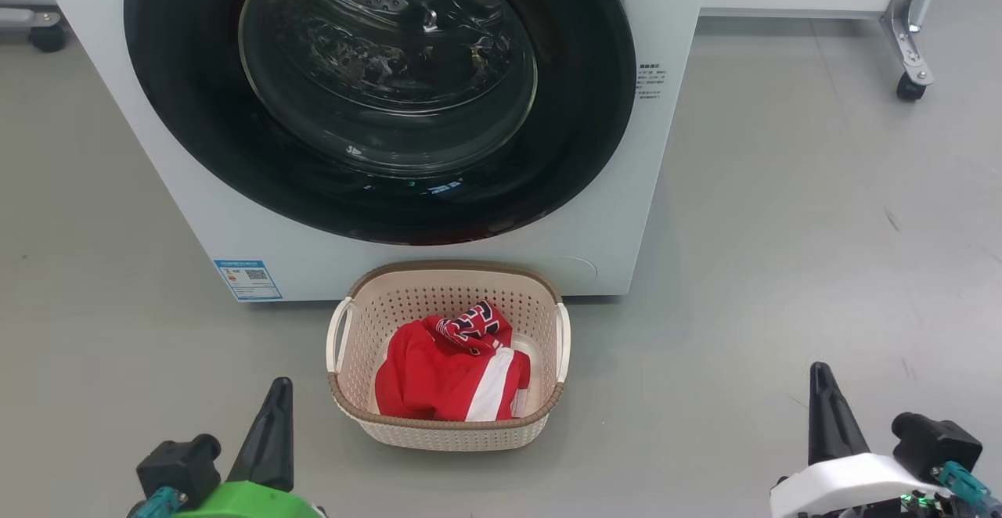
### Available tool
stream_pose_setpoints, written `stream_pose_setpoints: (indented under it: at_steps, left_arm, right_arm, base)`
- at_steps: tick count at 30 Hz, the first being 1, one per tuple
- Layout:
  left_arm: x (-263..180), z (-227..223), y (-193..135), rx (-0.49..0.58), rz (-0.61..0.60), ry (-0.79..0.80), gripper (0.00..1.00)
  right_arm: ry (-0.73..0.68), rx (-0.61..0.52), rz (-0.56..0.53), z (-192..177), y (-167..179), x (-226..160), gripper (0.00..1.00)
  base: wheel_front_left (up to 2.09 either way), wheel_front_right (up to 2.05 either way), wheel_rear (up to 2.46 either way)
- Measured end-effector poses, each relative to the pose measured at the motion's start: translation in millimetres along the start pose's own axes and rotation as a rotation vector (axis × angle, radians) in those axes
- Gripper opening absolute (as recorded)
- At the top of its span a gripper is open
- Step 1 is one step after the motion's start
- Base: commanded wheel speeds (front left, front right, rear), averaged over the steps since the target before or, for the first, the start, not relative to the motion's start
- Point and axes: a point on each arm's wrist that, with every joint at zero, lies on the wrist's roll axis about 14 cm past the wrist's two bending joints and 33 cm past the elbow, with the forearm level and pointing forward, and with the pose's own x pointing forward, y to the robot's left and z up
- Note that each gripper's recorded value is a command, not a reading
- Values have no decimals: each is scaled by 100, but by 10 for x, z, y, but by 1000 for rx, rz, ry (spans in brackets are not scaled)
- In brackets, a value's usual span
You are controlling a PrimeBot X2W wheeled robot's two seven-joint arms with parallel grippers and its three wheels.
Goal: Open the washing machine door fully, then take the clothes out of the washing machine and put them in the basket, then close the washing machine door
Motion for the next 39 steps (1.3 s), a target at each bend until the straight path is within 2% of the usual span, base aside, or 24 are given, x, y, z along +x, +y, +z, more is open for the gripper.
stream_pose_setpoints:
  at_steps: [39]
  left_arm:
    - [71, 66, 314, -497, 112, 15, 0]
  right_arm:
    - [18, 519, -85, 109, -266, 118, 0]
  base:
    - [0, 0, 0]
